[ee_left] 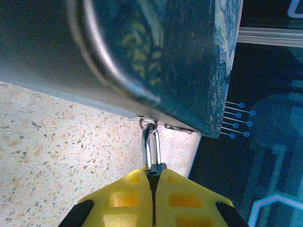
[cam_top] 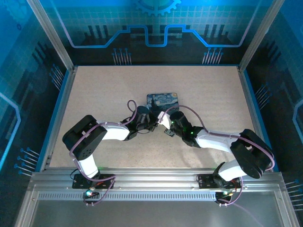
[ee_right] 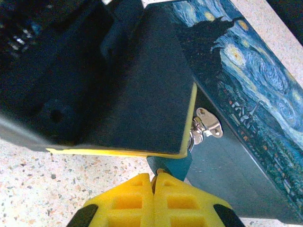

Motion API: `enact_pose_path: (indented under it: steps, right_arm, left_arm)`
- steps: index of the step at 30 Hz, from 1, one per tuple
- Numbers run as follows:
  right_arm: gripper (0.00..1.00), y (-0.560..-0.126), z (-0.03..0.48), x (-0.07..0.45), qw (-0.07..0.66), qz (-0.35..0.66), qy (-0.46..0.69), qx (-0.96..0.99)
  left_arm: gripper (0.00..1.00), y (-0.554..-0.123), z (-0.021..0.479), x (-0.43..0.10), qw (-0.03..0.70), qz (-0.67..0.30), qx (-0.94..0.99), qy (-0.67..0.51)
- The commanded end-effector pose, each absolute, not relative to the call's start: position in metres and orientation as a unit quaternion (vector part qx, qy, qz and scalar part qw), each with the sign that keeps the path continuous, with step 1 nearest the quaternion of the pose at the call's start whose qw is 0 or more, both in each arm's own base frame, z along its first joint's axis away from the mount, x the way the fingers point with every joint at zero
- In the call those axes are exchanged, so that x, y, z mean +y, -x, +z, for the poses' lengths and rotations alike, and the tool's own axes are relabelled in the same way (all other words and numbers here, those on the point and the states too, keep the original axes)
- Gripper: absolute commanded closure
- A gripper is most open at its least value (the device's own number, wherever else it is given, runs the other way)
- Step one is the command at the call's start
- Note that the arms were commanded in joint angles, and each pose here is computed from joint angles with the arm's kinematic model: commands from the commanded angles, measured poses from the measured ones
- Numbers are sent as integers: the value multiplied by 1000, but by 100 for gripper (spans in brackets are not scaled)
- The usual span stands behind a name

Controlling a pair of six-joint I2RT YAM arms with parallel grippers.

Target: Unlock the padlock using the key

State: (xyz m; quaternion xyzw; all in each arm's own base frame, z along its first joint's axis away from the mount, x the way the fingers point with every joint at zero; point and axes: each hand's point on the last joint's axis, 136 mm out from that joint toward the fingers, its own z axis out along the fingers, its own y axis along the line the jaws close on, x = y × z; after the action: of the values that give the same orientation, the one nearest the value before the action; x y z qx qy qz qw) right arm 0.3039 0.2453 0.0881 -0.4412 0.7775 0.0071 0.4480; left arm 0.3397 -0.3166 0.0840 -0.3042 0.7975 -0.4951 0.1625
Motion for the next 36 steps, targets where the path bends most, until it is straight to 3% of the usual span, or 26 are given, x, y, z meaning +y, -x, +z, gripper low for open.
enact_pose_path:
  steps: [1, 6, 11, 17, 27, 36]
  right_arm:
    - [100, -319, 104, 251, 490, 45, 368, 789]
    - [100, -319, 93, 248, 487, 84, 333, 803]
    - [100, -317, 81, 245, 466, 136, 282, 827]
    - [100, -314, 80, 245, 442, 198, 223, 846]
    - [100, -311, 84, 222, 378, 263, 134, 877]
    - [100, -300, 81, 211, 304, 349, 36, 886]
  left_arm:
    - [92, -330, 98, -330, 149, -515, 799, 272]
    - [89, -329, 94, -328, 148, -509, 803, 273]
    - [73, -328, 88, -321, 153, -497, 810, 272]
    - [62, -331, 98, -289, 181, -483, 813, 271]
    - [43, -335, 126, -221, 257, -391, 847, 252]
    - [19, -361, 150, -171, 305, -277, 893, 184]
